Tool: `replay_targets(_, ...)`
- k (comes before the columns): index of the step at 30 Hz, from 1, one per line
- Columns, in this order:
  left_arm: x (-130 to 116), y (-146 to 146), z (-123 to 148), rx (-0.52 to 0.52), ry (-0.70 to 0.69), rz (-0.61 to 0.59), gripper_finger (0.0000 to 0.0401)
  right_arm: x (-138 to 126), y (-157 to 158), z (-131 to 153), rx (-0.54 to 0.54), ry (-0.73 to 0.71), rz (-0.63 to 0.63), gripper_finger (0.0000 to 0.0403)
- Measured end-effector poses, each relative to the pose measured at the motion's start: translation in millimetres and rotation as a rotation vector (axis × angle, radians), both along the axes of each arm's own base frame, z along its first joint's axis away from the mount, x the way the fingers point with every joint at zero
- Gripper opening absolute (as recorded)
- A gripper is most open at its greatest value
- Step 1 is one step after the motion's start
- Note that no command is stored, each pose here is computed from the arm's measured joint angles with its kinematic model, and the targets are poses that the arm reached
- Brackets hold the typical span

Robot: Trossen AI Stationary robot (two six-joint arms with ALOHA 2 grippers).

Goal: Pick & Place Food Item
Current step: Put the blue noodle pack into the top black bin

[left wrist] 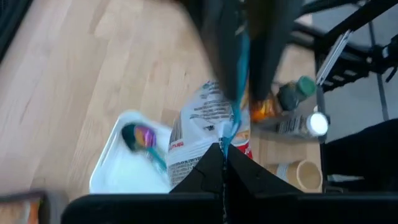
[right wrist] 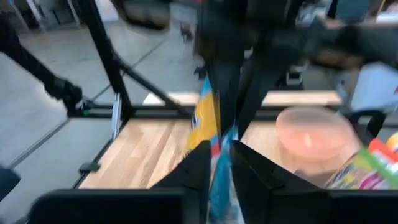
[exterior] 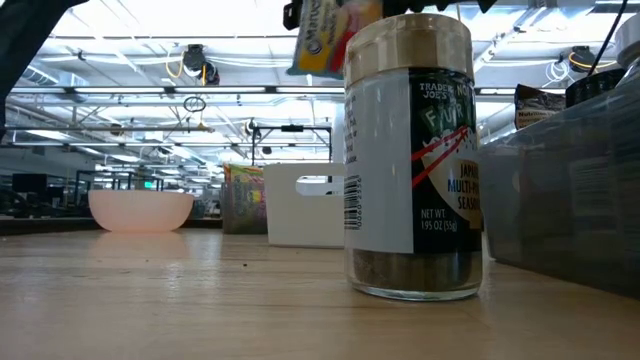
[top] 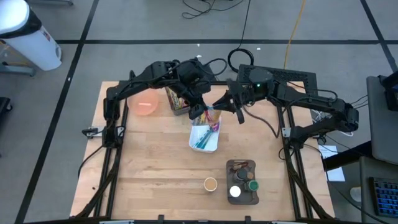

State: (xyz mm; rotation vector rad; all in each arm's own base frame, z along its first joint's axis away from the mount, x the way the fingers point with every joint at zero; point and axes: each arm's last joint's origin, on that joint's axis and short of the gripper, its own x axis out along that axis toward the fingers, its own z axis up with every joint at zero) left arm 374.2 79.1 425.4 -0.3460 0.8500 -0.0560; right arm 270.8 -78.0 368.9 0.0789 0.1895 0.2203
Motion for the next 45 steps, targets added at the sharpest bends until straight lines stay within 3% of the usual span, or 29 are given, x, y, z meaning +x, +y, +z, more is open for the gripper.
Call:
replay_targets(6, -9.5, 5.2, -3.2, 0.002, 0.072, -0.003, 0.0002, -16.0, -8.1, 14.0, -0.003, -0.058, -0.054, 0.012)
replay_targets(12, -31.0, 24.1, 7.0, 0.082, 0.091, 0.061, 0.0002, -38.4, -20.2, 26.7, 0.024, -0.09, -0.14, 0.018)
replay_targets(22, -85.1, 80.6, 28.6, 0.165, 0.062, 0.212, 0.0001, -53.2, -25.2, 31.2, 0.034, -0.084, -0.187, 0.0212)
replay_targets(32, -89.7, 127.0, -29.2, 0.042, 0.159, 0.165, 0.0001, -54.5, -25.8, 27.0, 0.055, -0.037, -0.24, 0.0207)
replay_targets(39, -91.9, 144.3, -65.6, -0.002, 0.135, 0.139, 0.0, -54.7, -28.5, 27.2, 0.04, -0.037, -0.335, 0.0205)
replay_targets(45, -110.8, 148.6, -84.3, -0.009, 0.099, 0.169, 0.0, -54.8, -30.4, 27.0, 0.027, -0.035, -0.395, 0.0205)
